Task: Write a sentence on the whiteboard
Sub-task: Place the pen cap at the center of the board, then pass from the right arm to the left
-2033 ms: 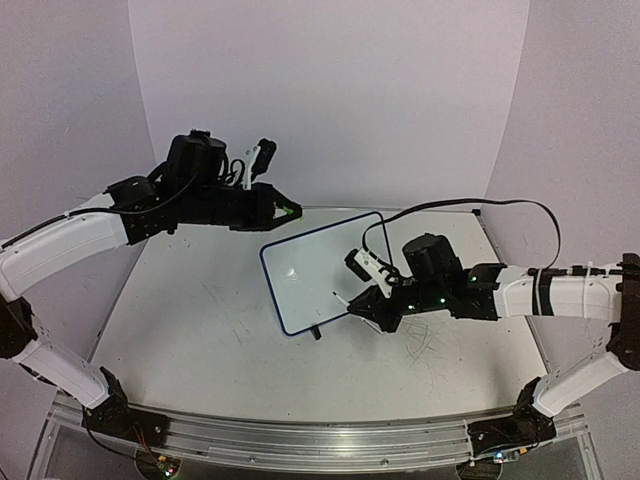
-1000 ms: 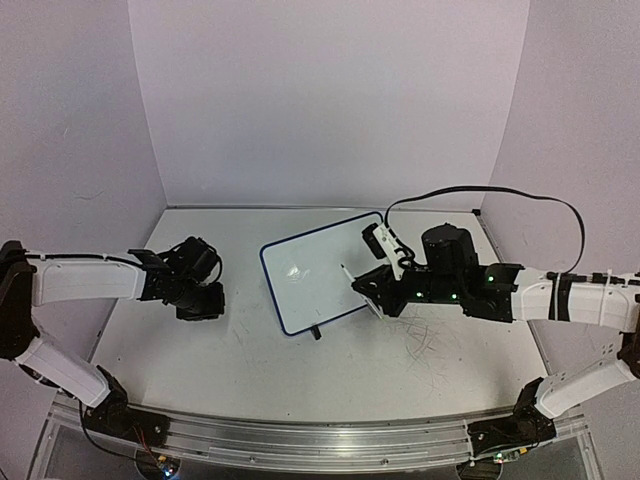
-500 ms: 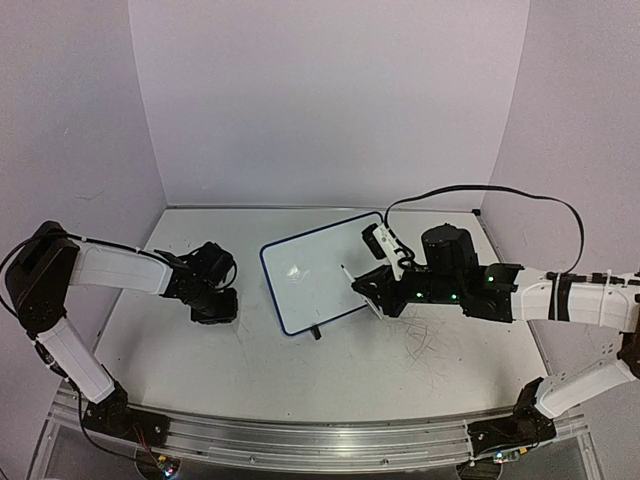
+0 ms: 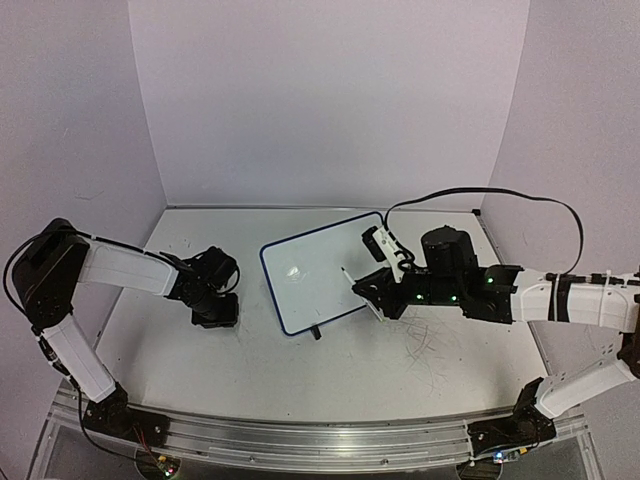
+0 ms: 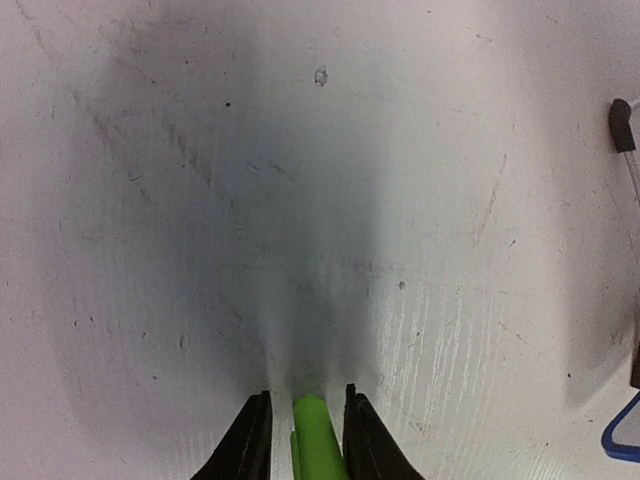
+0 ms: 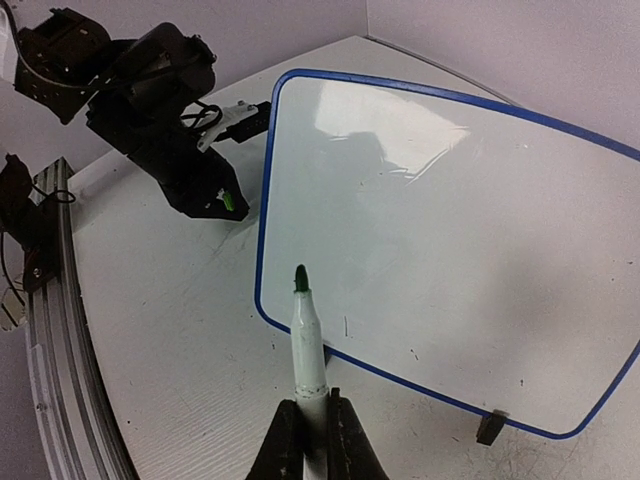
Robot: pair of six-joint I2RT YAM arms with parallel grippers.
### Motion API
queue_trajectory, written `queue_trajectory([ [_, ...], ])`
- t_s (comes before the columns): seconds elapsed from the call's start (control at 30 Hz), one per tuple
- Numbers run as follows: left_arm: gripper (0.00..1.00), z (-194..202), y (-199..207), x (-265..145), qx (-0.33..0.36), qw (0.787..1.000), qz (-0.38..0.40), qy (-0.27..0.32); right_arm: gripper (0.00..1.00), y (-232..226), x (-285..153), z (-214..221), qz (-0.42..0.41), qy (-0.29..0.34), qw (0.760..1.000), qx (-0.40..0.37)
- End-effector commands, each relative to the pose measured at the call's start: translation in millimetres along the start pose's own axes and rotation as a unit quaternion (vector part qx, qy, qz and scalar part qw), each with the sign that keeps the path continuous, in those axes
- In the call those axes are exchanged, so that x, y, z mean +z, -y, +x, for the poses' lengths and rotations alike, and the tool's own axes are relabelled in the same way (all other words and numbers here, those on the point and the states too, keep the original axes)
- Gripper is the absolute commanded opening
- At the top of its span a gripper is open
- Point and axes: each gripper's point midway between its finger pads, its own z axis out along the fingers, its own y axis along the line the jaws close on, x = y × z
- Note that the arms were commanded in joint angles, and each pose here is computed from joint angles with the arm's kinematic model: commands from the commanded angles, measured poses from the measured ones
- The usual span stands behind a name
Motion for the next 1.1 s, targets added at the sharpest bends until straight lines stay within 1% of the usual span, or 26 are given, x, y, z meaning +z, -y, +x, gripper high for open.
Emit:
queue_trajectory([
  [0.0,0.37,-17,8,-10,0.001,1.000,0.012,0.029,0.00,-4,-3,-17,-0.010,0.027,1.000,-0.001],
  [0.13,0.49,-25,11,-24,0.000,0.999,0.016,0.039,0.00,-4,-1,-17,-0.010,0.026,1.000,-0.001],
  [0.2,0.55,-34,12,-40,-0.001,0.998,0.016,0.055,0.00,-3,0,-17,-0.010,0.026,1.000,-0.001],
  [0.3,0.61,-52,9,-78,-0.002,0.996,0.005,0.090,0.00,-3,0,-17,-0.009,0.025,1.000,-0.002],
  [0.4,0.67,-76,5,-133,-0.006,0.988,-0.002,0.151,0.00,-4,2,-16,-0.012,0.022,1.000,-0.004],
  [0.43,0.68,-83,8,-149,-0.006,0.986,0.008,0.167,0.00,-4,4,-14,-0.014,0.019,1.000,-0.004],
  [0.5,0.71,-93,24,-184,-0.002,0.978,0.064,0.197,0.00,-10,6,-14,-0.028,0.015,0.999,-0.023],
  [0.53,0.73,-97,37,-204,0.005,0.972,0.106,0.210,0.00,-13,7,-14,-0.037,0.014,0.999,-0.032],
  [0.57,0.73,-96,61,-221,0.028,0.962,0.173,0.211,0.00,-18,8,-14,-0.045,0.013,0.998,-0.043],
  [0.6,0.73,-91,84,-234,0.055,0.949,0.237,0.199,0.00,-22,8,-15,-0.054,0.012,0.997,-0.052],
  [0.63,0.73,-81,108,-242,0.083,0.934,0.301,0.172,0.00,-26,9,-15,-0.061,0.011,0.996,-0.063],
  [0.67,0.72,-75,123,-249,0.100,0.924,0.339,0.150,0.00,-30,9,-14,-0.070,0.008,0.995,-0.074],
  [0.7,0.70,-62,141,-254,0.120,0.910,0.379,0.115,0.00,-34,9,-15,-0.078,0.007,0.993,-0.083],
  [0.8,0.71,-37,173,-254,0.158,0.893,0.415,0.069,0.00,-47,9,-14,-0.099,0.000,0.989,-0.107],
  [0.97,0.73,-2,215,-252,0.179,0.863,0.472,0.009,0.00,-66,12,-14,-0.124,-0.012,0.984,-0.129],
  [1.07,0.75,11,230,-244,0.187,0.856,0.482,-0.011,0.00,-69,12,-16,-0.125,-0.011,0.983,-0.133],
])
